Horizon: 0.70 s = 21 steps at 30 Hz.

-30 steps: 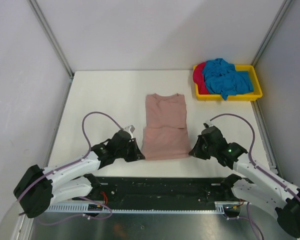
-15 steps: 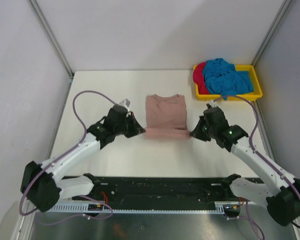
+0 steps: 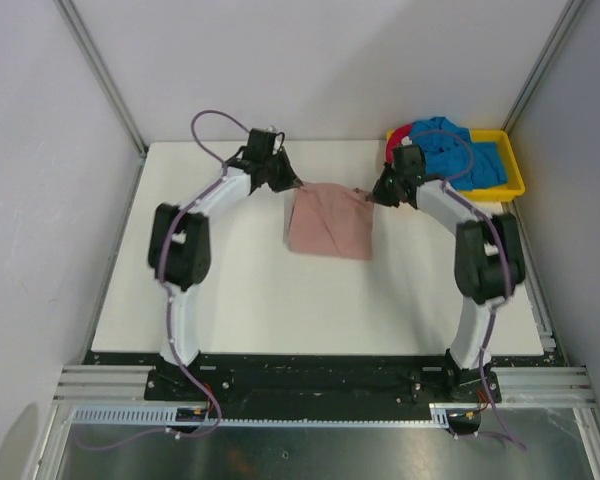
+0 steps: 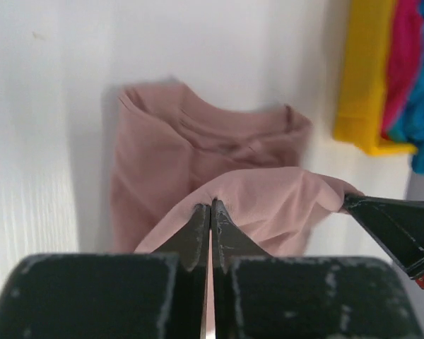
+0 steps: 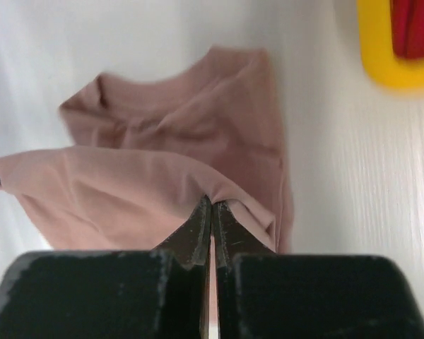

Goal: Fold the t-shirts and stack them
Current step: Fold the long partially folded tshirt into a neat square

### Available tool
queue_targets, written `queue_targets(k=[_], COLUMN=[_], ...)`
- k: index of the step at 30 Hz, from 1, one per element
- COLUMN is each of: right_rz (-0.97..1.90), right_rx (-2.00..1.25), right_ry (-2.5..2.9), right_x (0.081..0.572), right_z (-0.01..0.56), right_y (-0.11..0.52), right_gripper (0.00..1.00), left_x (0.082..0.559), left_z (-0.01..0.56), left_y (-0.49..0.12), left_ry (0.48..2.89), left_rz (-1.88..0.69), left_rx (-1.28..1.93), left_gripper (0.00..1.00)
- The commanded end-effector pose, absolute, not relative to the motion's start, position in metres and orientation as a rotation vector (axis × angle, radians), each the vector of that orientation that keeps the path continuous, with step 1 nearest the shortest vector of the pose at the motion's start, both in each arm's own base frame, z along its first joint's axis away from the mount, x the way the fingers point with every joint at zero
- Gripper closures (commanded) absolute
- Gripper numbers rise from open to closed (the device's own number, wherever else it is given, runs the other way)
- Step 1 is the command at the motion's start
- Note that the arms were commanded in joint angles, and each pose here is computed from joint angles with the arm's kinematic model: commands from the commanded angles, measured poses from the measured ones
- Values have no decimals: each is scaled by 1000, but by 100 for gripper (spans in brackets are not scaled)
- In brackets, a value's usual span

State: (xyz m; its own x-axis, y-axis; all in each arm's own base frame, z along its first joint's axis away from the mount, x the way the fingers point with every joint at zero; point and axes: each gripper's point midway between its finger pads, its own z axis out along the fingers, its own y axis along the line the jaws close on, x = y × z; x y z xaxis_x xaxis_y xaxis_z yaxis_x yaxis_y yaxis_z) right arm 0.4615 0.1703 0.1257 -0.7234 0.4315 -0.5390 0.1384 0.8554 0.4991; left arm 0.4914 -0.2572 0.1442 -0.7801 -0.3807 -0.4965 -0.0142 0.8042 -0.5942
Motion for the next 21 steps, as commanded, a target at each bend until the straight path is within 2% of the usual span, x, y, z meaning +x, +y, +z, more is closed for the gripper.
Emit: queue_targets(k=[1,5,9,15,21], right_rz=[627,626,578,517,503], right_rx=[411,479,510,480,505], right_ry=[2318,2346,2383,2464,2555], right_x=[534,568,578,549,480], right_z=[96,69,53,29,5], right_y=[178,178,176,180,182], right_gripper=[100,100,100,100,100], left_x=[541,579,581,541,475], left_z=[111,101,80,51,40], left_y=[-262,-273,-280,-262,-240], left_ry=[2375,2332,2365,2474,2553], left_rz=[-800,-848,-892,-797,-698], left_rx=[-251,-224,-228,-313,-378], left_gripper=[100,100,100,100,100])
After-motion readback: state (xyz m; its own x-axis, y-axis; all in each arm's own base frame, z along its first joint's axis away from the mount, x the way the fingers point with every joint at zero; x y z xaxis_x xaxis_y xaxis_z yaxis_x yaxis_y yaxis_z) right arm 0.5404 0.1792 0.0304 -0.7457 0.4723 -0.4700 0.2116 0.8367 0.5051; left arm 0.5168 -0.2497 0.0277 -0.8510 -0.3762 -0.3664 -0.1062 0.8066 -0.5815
